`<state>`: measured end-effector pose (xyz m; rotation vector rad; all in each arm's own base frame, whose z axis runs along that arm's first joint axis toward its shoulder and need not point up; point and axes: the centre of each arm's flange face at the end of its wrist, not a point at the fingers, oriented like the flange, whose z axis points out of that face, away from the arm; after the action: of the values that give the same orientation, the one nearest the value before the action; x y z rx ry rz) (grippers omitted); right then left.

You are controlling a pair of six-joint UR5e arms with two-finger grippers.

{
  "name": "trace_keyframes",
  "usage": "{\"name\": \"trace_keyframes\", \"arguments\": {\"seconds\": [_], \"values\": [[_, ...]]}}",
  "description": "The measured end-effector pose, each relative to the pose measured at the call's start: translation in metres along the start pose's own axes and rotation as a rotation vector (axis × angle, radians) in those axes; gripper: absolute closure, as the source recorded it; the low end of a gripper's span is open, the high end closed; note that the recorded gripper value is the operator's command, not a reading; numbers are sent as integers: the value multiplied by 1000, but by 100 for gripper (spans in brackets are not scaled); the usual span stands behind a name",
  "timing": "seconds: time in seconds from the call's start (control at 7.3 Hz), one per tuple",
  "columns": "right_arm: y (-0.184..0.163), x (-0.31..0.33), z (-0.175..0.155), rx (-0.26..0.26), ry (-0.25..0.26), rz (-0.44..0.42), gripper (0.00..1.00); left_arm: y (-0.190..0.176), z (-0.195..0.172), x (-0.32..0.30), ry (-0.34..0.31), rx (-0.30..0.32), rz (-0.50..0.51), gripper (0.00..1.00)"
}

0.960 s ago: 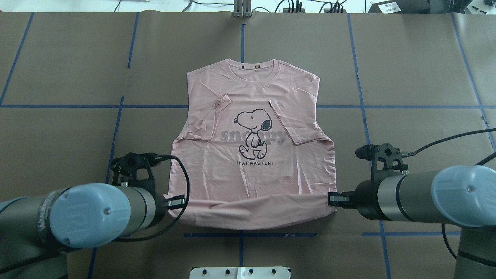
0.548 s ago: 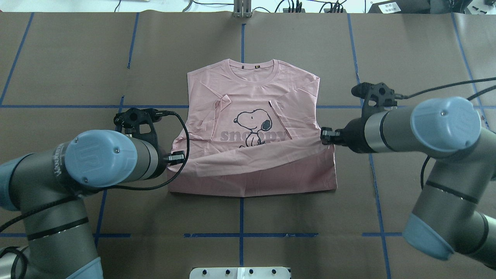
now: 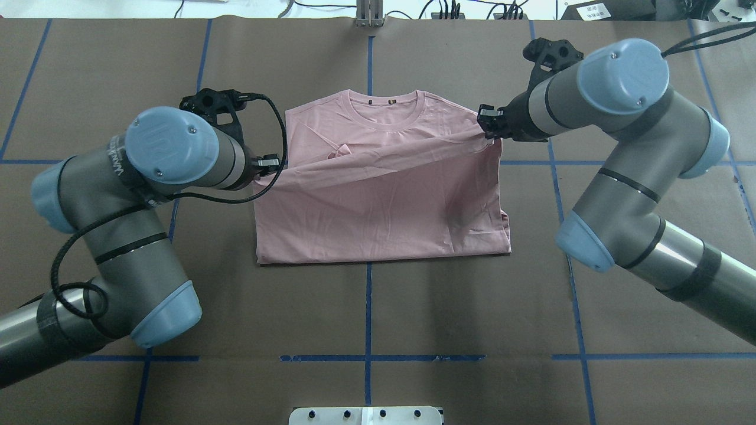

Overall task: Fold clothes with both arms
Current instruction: 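Lift the hem with both grippers and fold it toward the collar, then lay the hem down near the collar and open both grippers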

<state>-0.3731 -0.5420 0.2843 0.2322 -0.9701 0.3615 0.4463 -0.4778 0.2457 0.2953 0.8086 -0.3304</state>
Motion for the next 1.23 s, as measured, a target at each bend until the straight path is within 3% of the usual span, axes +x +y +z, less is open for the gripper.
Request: {"name": "trace_keyframes", "arguments": {"seconds": [0.41, 0.69, 1.23], "values": [[-73, -23, 38, 5, 64, 61, 100, -58, 70, -1, -8, 54, -42, 100], [-96, -40, 60, 1, 101, 80, 100, -79, 90, 7, -10, 72, -55, 100], [-108, -27, 93, 13, 70, 64, 100, -90, 96, 24, -12, 78, -69, 100]]}}
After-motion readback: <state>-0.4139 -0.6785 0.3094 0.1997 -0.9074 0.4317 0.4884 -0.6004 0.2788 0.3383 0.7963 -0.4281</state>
